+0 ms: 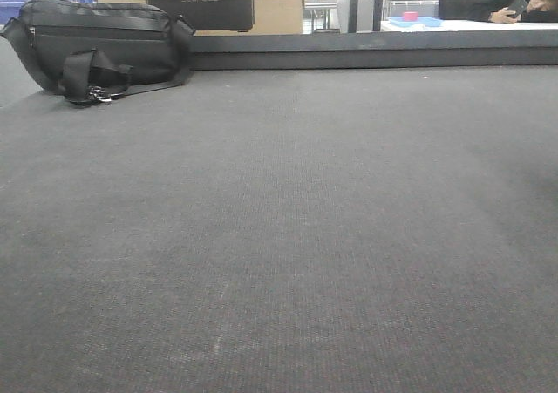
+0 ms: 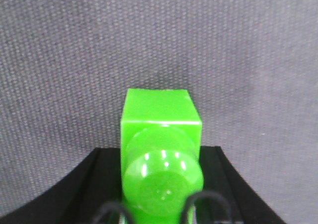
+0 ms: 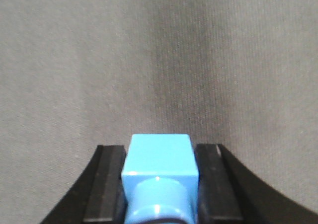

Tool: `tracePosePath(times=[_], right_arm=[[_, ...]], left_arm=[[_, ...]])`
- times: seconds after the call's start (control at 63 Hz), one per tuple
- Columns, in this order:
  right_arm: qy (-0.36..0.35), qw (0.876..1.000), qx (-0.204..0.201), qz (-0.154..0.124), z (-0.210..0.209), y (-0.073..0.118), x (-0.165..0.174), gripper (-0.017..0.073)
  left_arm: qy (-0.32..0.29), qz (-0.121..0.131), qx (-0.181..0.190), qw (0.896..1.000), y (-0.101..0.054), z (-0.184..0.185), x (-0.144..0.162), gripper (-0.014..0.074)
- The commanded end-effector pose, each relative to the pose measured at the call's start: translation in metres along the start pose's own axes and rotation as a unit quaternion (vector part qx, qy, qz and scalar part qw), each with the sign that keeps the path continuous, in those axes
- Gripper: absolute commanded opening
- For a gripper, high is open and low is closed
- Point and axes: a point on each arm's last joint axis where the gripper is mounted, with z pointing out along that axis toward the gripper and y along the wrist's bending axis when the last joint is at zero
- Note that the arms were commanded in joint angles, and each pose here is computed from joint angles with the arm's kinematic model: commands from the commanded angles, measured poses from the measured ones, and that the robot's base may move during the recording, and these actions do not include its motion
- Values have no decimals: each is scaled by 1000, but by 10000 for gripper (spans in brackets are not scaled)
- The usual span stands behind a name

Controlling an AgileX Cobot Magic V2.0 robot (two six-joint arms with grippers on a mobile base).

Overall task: Grab block from conveyor and place in blue bin
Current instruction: 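Lift the green and blue blocks up off the conveyor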

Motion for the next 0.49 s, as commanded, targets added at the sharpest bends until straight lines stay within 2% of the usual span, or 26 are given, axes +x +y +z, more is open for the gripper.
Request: tracePosePath(times=[0.0,0.048,0.095,0.191,0.238,0.318,0.477], right_arm=[[-34,999,-5,-6,-18,3,0,-162],[-54,998,-7,-15,-25,3,0,-162],[-80,996,-6,-30,-33,3,1,-162],[-135,990,-8,-41,-45,4,4,-162],[-170,984,-10,-42,-48,3,7,-162],[-227,973,-12,-44,-51,0,16,-162],[-341,939,-14,-45,-52,-7,40,-162]], left_arm=[[-61,-6,19,998,-7,-25,-1,-111],[-106,-3,22,994,-10,-41,0,-111],[-165,-5,21,986,-13,-62,3,-111],[-272,-13,14,962,-17,-97,11,-111],[-322,-16,7,946,-19,-111,18,-111],[-404,-22,-8,914,-21,-131,34,-111],[-524,-44,-26,850,-25,-145,72,-111]])
